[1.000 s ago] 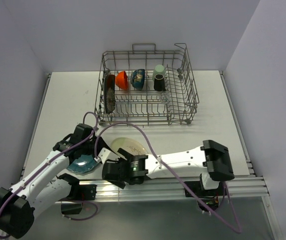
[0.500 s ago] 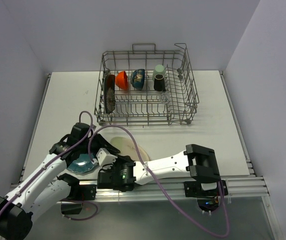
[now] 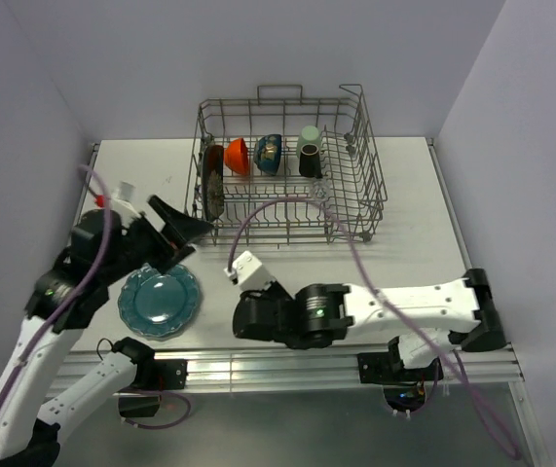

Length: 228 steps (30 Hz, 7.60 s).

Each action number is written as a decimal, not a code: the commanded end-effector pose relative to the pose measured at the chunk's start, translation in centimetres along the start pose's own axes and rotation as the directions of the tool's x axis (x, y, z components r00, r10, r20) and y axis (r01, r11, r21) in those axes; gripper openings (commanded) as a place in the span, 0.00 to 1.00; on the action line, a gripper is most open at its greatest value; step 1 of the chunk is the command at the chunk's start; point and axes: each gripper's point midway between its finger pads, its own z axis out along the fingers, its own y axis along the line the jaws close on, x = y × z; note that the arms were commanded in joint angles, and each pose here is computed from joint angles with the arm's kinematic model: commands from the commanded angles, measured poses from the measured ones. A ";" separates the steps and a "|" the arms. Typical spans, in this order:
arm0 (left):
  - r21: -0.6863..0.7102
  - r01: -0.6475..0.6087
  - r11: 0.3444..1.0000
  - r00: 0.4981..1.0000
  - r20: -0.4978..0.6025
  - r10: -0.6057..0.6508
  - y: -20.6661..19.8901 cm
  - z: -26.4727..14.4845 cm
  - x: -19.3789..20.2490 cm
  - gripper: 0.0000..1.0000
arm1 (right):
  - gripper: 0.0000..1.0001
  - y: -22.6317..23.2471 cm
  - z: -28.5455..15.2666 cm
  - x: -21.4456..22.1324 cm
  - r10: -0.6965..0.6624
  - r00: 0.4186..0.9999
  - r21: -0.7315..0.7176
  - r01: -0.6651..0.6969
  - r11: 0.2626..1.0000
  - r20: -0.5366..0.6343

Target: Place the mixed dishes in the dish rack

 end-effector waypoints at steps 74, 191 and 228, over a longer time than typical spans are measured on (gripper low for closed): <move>-0.303 -0.121 0.945 0.955 0.224 0.194 4.5 -4.5 -4.2 0.97 | 0.00 -16.9 15.7 -26.3 0.668 0.635 0.060 -0.741 0.669 0.388; -0.123 0.057 0.991 0.994 0.100 -0.044 -1.4 -3.8 -2.2 0.90 | 0.84 10.5 9.8 -5.7 0.608 0.743 -0.561 -0.641 0.524 -0.281; -0.101 0.087 0.991 0.993 0.090 -0.078 -0.6 -6.7 -0.5 0.93 | 0.09 13.7 23.9 -1.2 0.851 0.229 -0.308 -0.948 0.085 -0.472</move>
